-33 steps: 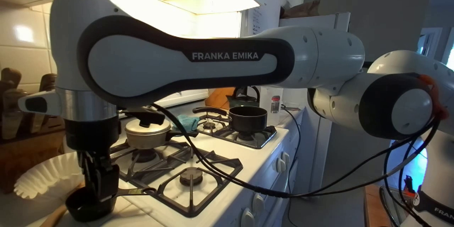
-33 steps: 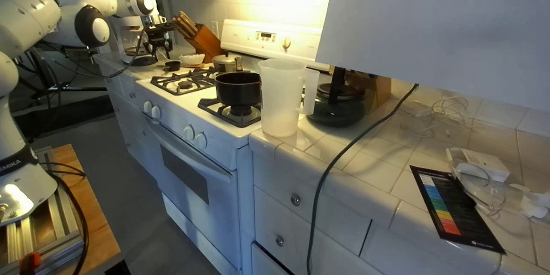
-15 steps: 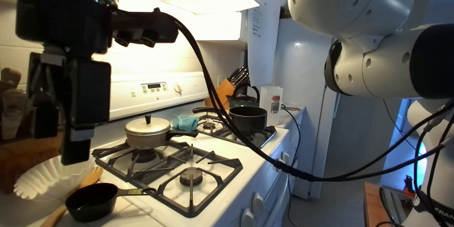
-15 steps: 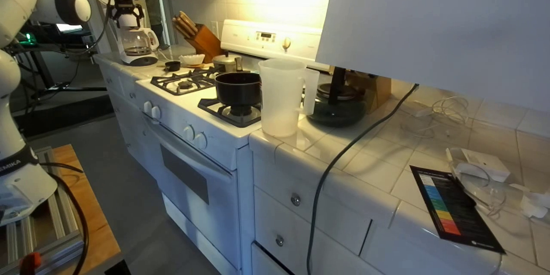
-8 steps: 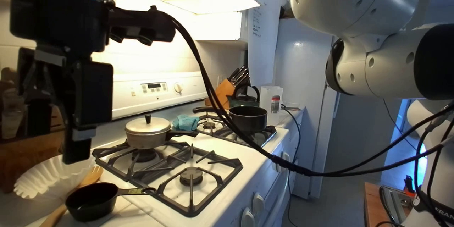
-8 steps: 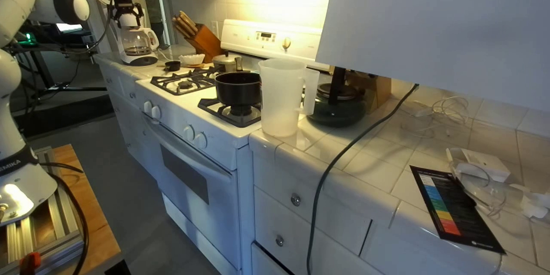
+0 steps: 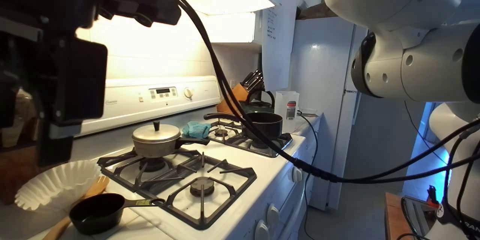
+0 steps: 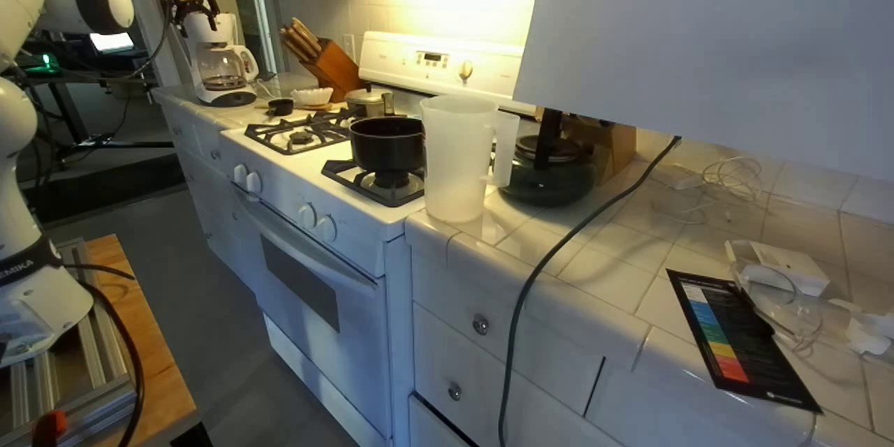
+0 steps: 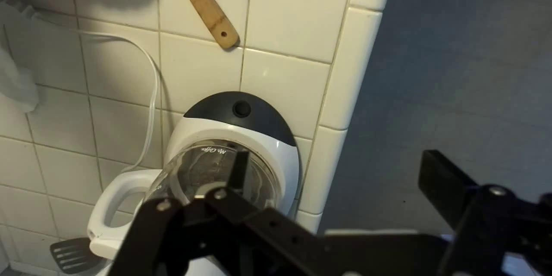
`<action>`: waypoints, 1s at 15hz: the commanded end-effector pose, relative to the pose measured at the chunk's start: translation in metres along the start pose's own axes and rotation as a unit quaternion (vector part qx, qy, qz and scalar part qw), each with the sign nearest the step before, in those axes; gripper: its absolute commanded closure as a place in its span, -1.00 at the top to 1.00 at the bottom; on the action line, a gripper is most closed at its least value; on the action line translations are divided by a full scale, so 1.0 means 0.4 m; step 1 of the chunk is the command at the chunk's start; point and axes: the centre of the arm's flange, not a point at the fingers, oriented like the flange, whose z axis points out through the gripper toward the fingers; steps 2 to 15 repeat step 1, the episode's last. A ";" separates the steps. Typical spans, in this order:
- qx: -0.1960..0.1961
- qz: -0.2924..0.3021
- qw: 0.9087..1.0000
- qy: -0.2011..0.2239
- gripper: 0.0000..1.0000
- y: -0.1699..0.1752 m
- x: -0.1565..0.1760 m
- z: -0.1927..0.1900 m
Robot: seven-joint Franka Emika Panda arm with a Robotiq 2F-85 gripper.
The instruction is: Pick up the scooper, wipe it against the towel, then put it on the left counter
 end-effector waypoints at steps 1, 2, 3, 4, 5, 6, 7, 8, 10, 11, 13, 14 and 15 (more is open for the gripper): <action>-0.001 -0.001 1.000 -0.001 1.00 0.001 -0.001 0.000; -0.001 -0.001 1.000 -0.001 1.00 0.001 -0.001 0.000; -0.001 -0.001 1.000 -0.001 1.00 0.001 -0.001 0.000; -0.001 -0.001 1.000 -0.001 1.00 0.001 -0.001 0.000; -0.001 -0.001 1.000 -0.001 1.00 0.001 -0.001 0.000; -0.001 -0.001 1.000 -0.001 1.00 0.001 -0.001 0.000; -0.001 -0.001 1.000 -0.001 1.00 0.001 -0.001 0.000; -0.001 -0.001 1.000 -0.001 1.00 0.001 -0.001 0.000; -0.001 -0.001 1.000 -0.001 1.00 0.001 -0.001 0.000; -0.001 -0.001 1.000 -0.001 1.00 0.001 -0.001 0.000; -0.001 -0.001 1.000 -0.001 1.00 0.001 -0.001 0.000; -0.001 -0.001 1.000 -0.001 1.00 0.001 -0.001 0.000; -0.001 -0.001 1.000 -0.001 1.00 0.001 -0.001 0.000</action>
